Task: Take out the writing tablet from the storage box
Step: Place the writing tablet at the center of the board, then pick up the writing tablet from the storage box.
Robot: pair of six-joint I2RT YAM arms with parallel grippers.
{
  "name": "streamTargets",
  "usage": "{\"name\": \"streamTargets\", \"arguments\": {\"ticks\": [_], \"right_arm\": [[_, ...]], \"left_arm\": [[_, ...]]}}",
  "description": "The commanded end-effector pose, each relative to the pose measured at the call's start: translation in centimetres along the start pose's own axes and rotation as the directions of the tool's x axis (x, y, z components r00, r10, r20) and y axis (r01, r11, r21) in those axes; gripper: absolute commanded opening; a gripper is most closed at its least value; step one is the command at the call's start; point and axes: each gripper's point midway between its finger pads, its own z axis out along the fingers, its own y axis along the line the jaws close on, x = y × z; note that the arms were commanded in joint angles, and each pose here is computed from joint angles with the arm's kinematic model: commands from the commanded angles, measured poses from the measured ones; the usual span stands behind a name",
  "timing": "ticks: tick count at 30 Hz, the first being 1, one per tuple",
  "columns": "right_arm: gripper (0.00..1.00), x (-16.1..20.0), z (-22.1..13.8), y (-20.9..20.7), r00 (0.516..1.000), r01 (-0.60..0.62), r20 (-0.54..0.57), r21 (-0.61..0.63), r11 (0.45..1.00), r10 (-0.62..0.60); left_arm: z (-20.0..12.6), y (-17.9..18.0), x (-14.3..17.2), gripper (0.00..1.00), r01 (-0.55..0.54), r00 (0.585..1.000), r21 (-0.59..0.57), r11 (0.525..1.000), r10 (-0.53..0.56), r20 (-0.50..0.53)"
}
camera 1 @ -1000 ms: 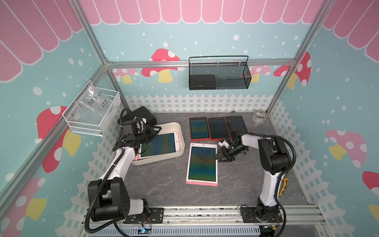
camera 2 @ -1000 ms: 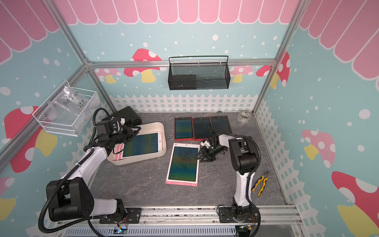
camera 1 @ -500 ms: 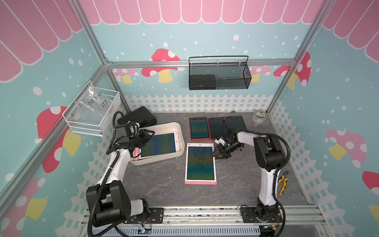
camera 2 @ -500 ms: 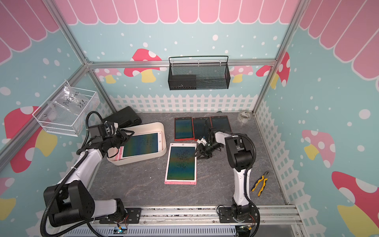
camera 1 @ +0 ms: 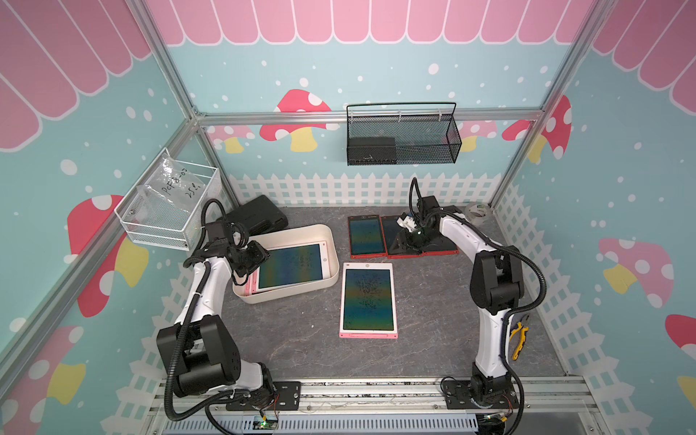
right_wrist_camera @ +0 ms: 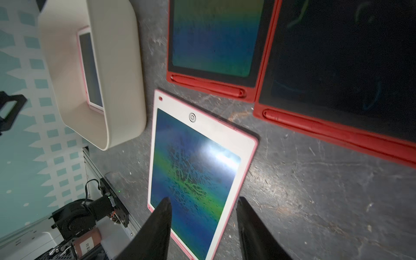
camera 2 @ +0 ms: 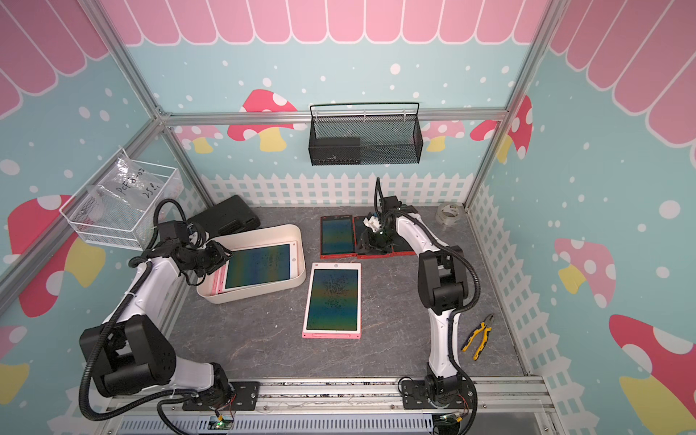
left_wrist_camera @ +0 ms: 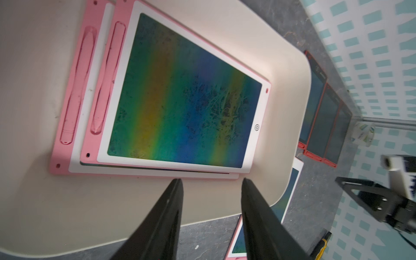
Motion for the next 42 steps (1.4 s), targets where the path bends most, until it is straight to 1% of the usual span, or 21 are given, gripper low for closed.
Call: {"name": "streamTargets", "arguments": {"ticks": [1,4,7,10,12,15,16,23,29,32,37,42], "right_arm": [[0.50,-0.6,2.1,1.1,0.999,0.006,-0.033,-0.025,1.000,-0.006],[0.50,-1.9,3.6,3.0,0.999,0.043,-0.031,-0.068,0.997,-0.045],[0.51,-3.1,5.0,5.3,0.996,0.082,-0.027,-0.116,0.990,-0.086],[0.52,-3.7,6.4,7.3,0.993,0.109,-0.032,-0.165,0.980,-0.116],[0.54,-3.9,7.2,8.7,0.989,0.134,-0.037,-0.192,0.972,-0.144],[0.55,-3.8,8.3,9.7,0.986,0.148,-0.049,-0.219,0.964,-0.162],[0.56,-3.6,8.5,10.0,0.985,0.149,-0.053,-0.229,0.962,-0.165],[0.57,-3.1,9.9,11.2,0.983,0.143,-0.071,-0.283,0.948,-0.169],[0.58,-2.8,10.8,11.9,0.981,0.137,-0.085,-0.335,0.932,-0.175],[0.58,-2.8,11.1,11.9,0.980,0.135,-0.089,-0.349,0.927,-0.176],[0.58,-2.9,11.4,11.6,0.981,0.122,-0.099,-0.351,0.929,-0.166],[0.58,-2.8,11.8,11.6,0.981,0.112,-0.107,-0.358,0.927,-0.160]], "left_arm": [[-0.5,1.6,0.4,0.45,-0.071,0.997,-0.098,0.993,0.069,-0.029],[-0.3,2.5,0.6,0.46,-0.102,0.994,-0.144,0.984,0.097,-0.044],[0.4,3.3,1.4,0.46,-0.138,0.988,-0.208,0.968,0.121,-0.092],[1.8,4.2,2.1,0.46,-0.136,0.985,-0.238,0.962,0.106,-0.136],[2.7,4.8,2.3,0.46,-0.161,0.979,-0.268,0.950,0.121,-0.161],[3.8,5.1,2.5,0.47,-0.258,0.959,-0.346,0.902,0.197,-0.203],[4.3,5.1,2.5,0.47,-0.268,0.956,-0.351,0.897,0.201,-0.214],[6.2,6.8,0.7,0.48,-0.278,0.954,-0.426,0.861,0.194,-0.230],[6.8,8.2,-1.5,0.50,-0.240,0.966,-0.431,0.870,0.170,-0.194],[7.3,9.2,-2.1,0.51,-0.258,0.961,-0.449,0.856,0.178,-0.212],[7.8,9.9,-2.6,0.51,-0.263,0.960,-0.460,0.848,0.182,-0.214],[8.8,10.5,-2.2,0.51,-0.270,0.956,-0.458,0.847,0.179,-0.234]]}}
